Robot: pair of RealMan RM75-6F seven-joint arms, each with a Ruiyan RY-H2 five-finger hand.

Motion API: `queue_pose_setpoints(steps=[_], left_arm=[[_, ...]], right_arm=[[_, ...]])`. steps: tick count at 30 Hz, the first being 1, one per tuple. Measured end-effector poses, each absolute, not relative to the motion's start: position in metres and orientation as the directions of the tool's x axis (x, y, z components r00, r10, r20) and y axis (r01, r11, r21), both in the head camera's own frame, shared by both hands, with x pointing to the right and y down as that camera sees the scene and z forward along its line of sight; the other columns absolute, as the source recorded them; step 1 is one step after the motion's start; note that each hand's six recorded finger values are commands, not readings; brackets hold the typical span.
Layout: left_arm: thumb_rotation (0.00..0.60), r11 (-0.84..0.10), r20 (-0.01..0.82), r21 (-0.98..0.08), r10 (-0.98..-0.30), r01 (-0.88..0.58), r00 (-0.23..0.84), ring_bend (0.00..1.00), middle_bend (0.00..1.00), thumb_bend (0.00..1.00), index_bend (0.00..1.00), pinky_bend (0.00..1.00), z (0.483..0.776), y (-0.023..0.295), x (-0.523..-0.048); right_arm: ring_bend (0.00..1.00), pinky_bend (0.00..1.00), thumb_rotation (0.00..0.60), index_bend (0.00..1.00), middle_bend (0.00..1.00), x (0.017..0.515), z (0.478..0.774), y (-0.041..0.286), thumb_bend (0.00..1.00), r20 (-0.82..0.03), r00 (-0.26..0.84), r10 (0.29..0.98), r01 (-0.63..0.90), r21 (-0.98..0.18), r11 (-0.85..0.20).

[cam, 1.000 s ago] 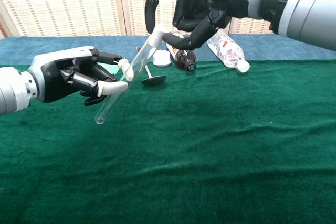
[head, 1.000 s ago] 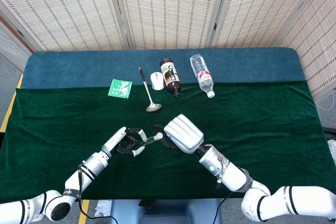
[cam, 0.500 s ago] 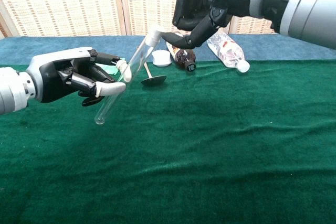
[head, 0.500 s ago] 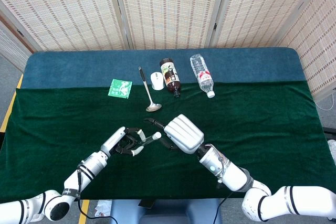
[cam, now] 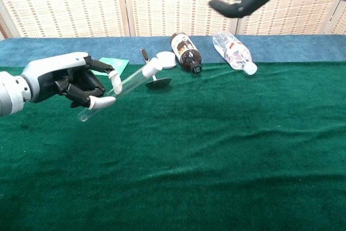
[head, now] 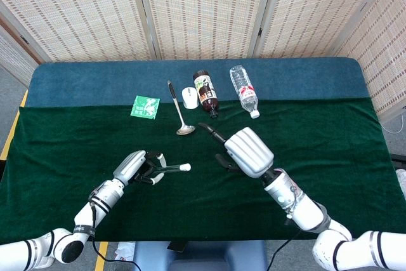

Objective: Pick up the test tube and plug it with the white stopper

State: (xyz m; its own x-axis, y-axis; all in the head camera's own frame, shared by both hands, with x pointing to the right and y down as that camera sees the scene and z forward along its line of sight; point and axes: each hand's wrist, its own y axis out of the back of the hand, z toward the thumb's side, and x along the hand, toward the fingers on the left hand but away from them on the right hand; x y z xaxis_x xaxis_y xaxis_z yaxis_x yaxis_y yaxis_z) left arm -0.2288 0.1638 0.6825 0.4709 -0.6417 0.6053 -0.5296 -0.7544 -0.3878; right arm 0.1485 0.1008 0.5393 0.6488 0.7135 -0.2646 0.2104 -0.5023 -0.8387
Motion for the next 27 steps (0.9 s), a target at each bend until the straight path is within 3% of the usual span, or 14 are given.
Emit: queue_pose_setpoints(steps=[6, 12, 18, 27], left_arm=[[0.600, -0.754, 0.623, -0.557, -0.657, -0.349, 0.425, 0.94, 0.96, 0.55, 0.67, 0.84, 0.696, 0.166, -0.232], [0.600, -0.735, 0.645, -0.653, -0.665, -0.181, 0.377, 0.94, 0.96, 0.55, 0.65, 0.84, 0.713, 0.172, -0.226], [0.600, -0.730, 0.670, -0.676, -0.665, -0.099, 0.331, 0.94, 0.96, 0.55, 0.61, 0.84, 0.726, 0.176, -0.217], [0.600, -0.737, 0.692, -0.674, -0.655, -0.054, 0.304, 0.93, 0.96, 0.54, 0.45, 0.84, 0.733, 0.179, -0.211]], right_arm=[[1.00, 1.00, 0.600, 0.06, 0.98, 0.181, 0.543, 0.099, 0.52, -0.296, 0.590, 0.751, 0.187, -0.855, -0.484], [1.00, 1.00, 0.600, 0.06, 0.98, 0.203, 0.549, 0.101, 0.52, -0.319, 0.551, 0.771, 0.165, -0.864, -0.476], [1.00, 1.00, 0.600, 0.06, 0.98, 0.217, 0.554, 0.102, 0.52, -0.339, 0.525, 0.781, 0.166, -0.859, -0.485], [1.00, 1.00, 0.600, 0.06, 0.98, 0.229, 0.560, 0.103, 0.52, -0.355, 0.500, 0.790, 0.178, -0.851, -0.494]])
